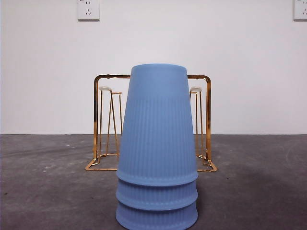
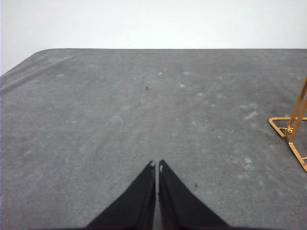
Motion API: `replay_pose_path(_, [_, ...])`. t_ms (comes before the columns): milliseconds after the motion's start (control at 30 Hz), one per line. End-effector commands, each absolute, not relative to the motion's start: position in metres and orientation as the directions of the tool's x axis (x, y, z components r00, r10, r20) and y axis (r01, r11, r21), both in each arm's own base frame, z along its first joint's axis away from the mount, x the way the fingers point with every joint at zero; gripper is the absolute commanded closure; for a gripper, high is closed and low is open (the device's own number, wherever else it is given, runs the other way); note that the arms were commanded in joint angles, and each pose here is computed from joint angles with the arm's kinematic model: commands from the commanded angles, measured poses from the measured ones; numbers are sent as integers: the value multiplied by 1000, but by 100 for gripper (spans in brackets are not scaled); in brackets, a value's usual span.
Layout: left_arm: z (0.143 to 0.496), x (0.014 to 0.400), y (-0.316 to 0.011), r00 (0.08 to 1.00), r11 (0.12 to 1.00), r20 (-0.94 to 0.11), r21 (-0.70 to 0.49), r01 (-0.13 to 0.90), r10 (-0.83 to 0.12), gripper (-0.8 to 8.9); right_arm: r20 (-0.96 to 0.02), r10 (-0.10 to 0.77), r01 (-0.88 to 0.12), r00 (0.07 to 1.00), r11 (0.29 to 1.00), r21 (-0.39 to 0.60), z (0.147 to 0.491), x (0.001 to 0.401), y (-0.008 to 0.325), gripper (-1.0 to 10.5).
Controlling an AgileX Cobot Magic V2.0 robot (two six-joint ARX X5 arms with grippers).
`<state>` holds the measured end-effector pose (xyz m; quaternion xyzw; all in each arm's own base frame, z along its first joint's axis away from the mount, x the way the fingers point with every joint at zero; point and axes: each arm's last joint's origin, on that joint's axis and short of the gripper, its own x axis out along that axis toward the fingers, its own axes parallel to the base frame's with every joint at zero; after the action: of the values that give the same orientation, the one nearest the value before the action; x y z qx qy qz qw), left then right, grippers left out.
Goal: The left arm pick up the left cup on cup holder and place it on desk, then the right arm insert the right cup into the first cup, and then the left arm insert the mid cup into the first cup
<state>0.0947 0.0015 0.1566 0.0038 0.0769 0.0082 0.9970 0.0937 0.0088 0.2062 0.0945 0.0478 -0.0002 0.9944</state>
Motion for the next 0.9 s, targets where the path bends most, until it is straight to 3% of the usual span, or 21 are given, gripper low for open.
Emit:
replay_pose_path(33, [149, 96, 2, 984, 1000, -177, 15, -17, 19, 806, -80, 5, 4, 997, 994, 111, 193, 95, 5, 933])
replay_pose_path(333, [149, 96, 2, 984, 1000, -177, 15, -17, 19, 806, -103, 13, -15, 995, 1000, -17, 169, 95, 2, 933])
replay_pose_path(567, [149, 96, 2, 984, 1000, -177, 15, -17, 19, 806, -175, 31, -33, 984, 999, -10, 149, 96, 2, 933])
replay_pose_path(900, [149, 96, 2, 984, 1000, -177, 15, -17, 19, 806, -145, 50, -54, 988, 998, -23, 152, 96, 3, 933])
